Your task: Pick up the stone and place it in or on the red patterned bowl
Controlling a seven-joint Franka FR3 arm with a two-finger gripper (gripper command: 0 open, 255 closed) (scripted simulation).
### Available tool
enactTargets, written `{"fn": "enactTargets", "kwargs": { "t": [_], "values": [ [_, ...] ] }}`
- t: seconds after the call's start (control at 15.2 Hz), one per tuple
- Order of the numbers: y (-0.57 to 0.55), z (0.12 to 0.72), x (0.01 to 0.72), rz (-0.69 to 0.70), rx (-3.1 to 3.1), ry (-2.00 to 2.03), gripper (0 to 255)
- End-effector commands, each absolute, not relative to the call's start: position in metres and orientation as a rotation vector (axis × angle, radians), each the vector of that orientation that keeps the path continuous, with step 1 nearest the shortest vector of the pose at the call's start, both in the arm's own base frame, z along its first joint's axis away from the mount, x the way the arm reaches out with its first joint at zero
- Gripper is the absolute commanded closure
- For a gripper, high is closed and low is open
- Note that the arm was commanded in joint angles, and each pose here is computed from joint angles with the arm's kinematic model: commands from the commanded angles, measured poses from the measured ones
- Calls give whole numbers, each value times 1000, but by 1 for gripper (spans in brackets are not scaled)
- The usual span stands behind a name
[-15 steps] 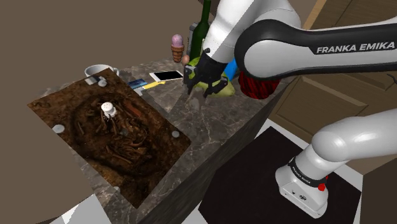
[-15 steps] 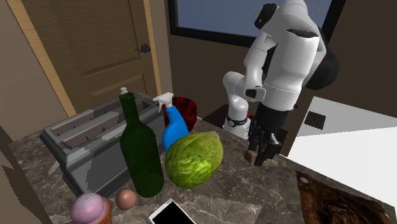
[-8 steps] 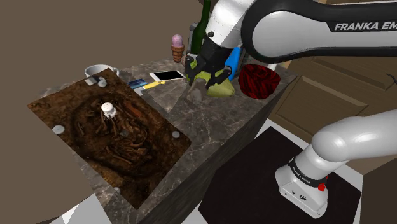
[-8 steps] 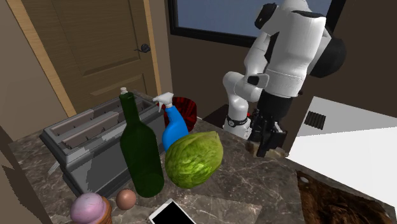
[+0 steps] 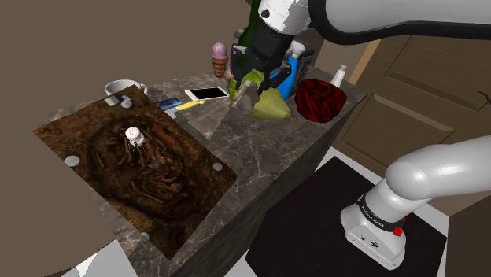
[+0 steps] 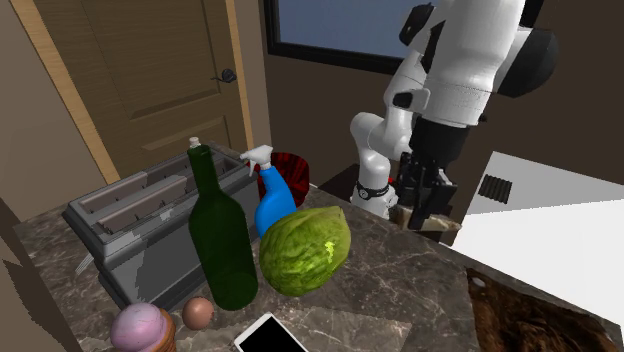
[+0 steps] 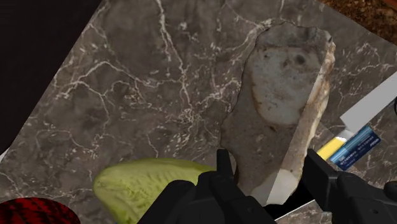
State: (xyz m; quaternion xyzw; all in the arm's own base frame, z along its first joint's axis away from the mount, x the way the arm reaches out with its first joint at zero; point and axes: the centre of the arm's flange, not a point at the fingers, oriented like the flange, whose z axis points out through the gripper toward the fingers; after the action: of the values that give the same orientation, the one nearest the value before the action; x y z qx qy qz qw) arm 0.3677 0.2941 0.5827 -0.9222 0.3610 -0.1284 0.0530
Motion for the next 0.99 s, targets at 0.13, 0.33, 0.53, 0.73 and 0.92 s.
{"fn": "enactTargets", "kwargs": {
  "t": [0.13, 0.33, 0.53, 0.73, 0.92],
  "values": [
    [281, 595, 366, -390, -2804, 1097, 255],
    [242, 595, 365, -390, -2804, 1097, 255],
    [202, 595, 364, -390, -2804, 1097, 255],
    [163, 595, 363, -390, -2804, 1097, 255],
    [123, 595, 362, -390, -2804, 1097, 255]
  ]
}}
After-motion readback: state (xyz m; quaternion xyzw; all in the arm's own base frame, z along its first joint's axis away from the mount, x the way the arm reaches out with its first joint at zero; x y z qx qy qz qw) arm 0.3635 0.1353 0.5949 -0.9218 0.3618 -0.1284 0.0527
